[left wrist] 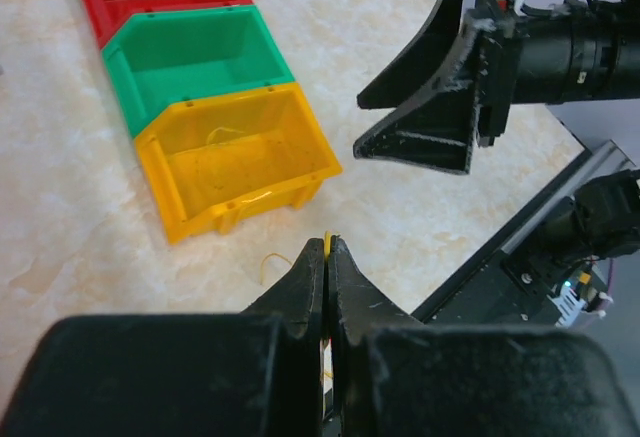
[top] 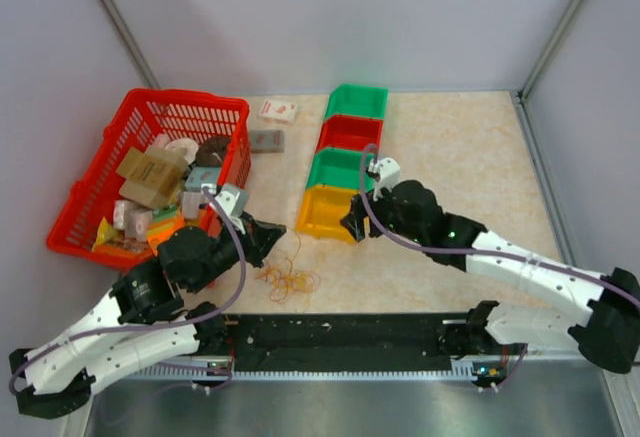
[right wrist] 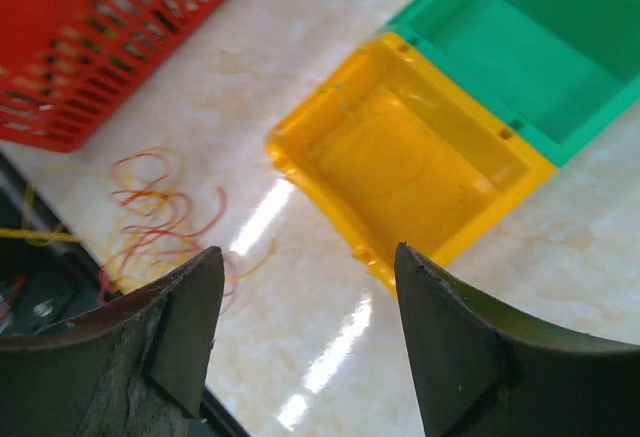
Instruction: Untangle the cables
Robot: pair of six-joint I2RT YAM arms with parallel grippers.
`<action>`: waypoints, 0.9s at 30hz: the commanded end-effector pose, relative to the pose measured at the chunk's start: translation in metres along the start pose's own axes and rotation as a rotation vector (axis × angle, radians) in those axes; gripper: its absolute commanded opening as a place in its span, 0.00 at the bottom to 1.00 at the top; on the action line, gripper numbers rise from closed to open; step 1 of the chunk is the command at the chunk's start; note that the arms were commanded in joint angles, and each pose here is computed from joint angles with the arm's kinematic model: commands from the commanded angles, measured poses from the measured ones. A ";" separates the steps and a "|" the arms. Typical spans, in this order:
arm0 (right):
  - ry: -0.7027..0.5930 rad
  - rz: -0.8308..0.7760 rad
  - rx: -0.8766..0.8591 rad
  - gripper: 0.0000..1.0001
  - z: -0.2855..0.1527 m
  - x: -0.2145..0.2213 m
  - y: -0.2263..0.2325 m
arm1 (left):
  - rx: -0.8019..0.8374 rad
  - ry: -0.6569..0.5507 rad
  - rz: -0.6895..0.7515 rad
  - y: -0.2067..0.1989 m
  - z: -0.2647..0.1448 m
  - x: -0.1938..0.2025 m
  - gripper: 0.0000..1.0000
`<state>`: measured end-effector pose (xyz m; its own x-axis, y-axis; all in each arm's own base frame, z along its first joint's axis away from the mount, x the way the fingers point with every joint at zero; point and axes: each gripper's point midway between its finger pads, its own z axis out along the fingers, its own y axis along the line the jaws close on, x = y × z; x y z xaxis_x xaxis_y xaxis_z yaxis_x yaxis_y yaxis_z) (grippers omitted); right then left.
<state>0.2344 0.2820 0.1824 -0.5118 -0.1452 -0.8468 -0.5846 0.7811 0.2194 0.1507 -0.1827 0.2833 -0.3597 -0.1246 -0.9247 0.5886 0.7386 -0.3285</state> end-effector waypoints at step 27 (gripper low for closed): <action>-0.642 0.058 -0.348 0.00 -0.080 -0.068 0.114 | 0.171 0.049 -0.025 -0.056 0.025 -0.033 0.53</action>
<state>0.1500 0.3693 0.2485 -0.1660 0.2034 -0.9649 -0.8360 0.4900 0.2471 0.1304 -0.2477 0.3242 -0.4440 -0.0946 -0.8910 0.7394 0.5230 -0.4240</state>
